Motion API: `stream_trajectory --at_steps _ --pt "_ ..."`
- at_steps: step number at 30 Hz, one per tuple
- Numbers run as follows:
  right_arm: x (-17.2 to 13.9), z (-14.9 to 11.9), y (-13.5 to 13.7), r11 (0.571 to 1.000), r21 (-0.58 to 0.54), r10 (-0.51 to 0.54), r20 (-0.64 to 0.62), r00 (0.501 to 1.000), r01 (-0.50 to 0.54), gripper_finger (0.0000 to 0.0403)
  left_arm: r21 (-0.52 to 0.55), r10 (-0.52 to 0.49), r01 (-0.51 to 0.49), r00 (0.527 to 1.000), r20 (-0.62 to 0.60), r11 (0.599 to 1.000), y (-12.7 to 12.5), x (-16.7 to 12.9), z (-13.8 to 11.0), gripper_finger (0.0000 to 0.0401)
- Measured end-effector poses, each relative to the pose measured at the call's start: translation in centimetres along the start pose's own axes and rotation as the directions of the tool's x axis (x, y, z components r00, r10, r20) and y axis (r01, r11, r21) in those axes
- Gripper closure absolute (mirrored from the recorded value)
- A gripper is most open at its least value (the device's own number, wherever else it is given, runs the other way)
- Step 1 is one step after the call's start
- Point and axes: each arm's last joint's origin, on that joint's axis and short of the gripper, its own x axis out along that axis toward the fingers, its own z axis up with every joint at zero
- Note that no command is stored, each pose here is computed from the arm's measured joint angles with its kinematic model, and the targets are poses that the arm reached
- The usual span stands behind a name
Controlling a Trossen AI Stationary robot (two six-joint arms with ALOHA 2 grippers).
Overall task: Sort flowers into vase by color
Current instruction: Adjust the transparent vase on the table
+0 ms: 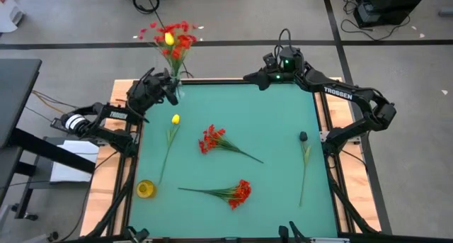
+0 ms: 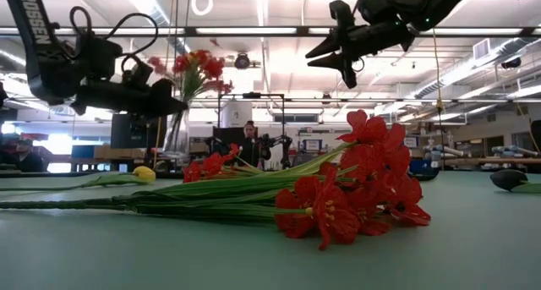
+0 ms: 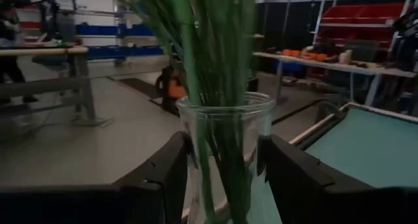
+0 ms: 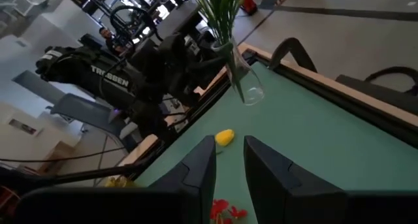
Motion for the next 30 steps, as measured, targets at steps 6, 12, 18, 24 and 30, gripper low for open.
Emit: stream_trajectory --at_steps 6,12,18,24,30 --pt "0.0 0.0 0.0 0.998 -0.059 -0.002 0.001 1.0 0.002 0.0314 0.018 0.085 -0.084 0.994 -0.063 0.996 0.1 -1.3 -1.5 0.0223" --pt "0.0 0.0 0.0 0.995 -0.094 -0.017 0.01 1.0 0.017 0.0314 0.032 0.133 -0.13 0.983 -0.129 0.991 0.1 -2.0 -2.9 0.0218" --pt "0.0 0.1 0.0 0.992 -0.129 -0.014 0.014 1.0 0.016 0.0313 0.044 0.15 -0.146 0.978 -0.146 0.988 0.3 -1.9 -3.7 0.0213" --pt "0.0 0.0 0.1 0.994 -0.113 0.01 -0.001 1.0 -0.01 0.0314 0.063 0.08 -0.071 0.983 -0.166 0.996 0.0 -2.2 -4.3 0.0212" --pt "0.3 -0.3 0.5 0.991 -0.135 0.023 -0.014 1.0 -0.025 0.0314 0.029 0.073 -0.071 0.995 -0.067 0.997 -0.2 -2.9 -3.7 0.0212"
